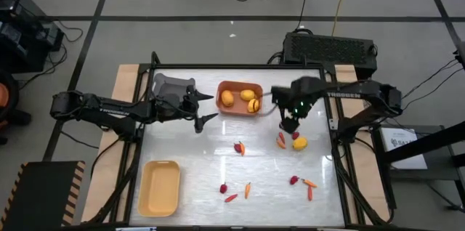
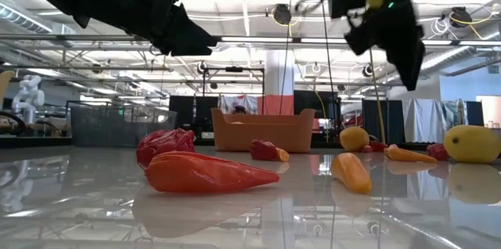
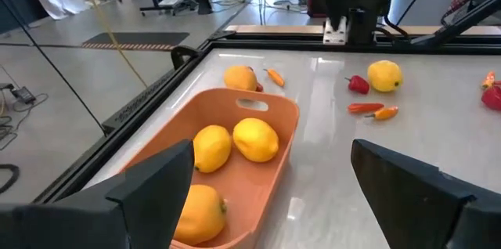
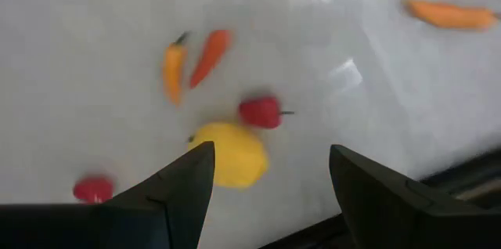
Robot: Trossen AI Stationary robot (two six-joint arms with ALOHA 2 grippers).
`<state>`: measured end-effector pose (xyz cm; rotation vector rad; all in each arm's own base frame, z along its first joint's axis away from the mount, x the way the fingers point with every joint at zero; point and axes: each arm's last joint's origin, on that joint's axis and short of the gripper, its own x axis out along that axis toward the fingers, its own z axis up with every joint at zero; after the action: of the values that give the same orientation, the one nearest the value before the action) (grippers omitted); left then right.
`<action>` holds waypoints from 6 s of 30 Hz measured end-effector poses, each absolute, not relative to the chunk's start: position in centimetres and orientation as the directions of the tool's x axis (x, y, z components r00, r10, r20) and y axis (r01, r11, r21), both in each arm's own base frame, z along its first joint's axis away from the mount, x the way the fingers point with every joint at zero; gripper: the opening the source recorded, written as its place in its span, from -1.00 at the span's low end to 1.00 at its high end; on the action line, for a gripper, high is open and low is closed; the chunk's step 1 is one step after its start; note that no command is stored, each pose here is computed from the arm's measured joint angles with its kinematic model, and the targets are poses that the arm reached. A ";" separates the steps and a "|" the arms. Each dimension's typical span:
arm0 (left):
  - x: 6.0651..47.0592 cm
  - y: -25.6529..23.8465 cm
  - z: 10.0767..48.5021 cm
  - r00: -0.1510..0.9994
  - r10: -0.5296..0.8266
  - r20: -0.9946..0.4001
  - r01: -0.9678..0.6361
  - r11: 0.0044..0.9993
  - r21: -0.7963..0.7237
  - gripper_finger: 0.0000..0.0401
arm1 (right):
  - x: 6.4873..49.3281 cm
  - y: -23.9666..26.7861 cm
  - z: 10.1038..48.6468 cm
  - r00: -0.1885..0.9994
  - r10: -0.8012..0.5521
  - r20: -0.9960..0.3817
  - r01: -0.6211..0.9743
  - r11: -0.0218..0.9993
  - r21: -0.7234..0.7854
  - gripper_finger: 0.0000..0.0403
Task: Sort produce into baskets
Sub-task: Put the lemon into the orange bin
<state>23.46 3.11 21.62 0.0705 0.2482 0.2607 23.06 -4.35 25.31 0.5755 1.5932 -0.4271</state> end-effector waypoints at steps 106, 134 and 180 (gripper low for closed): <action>23.5 3.1 21.6 0.935 0.267 -0.234 -0.249 0.963 0.102 0.76 | 19.0 4.8 17.6 -0.237 -0.031 -0.971 0.950 0.204 -0.238 0.69; 23.5 3.1 21.6 0.935 0.266 -0.234 -0.250 0.964 0.095 0.76 | 17.9 5.8 15.0 -0.150 -0.135 -0.979 0.962 0.208 -0.176 0.27; 22.6 4.0 19.7 0.810 0.413 -0.416 -0.376 0.911 0.171 0.76 | 34.6 -9.0 19.7 0.697 -0.399 -0.596 0.591 0.790 0.162 0.27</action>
<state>22.56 4.03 19.75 0.0817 0.4626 0.4219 34.58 -8.97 19.70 0.3583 0.5716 -0.5650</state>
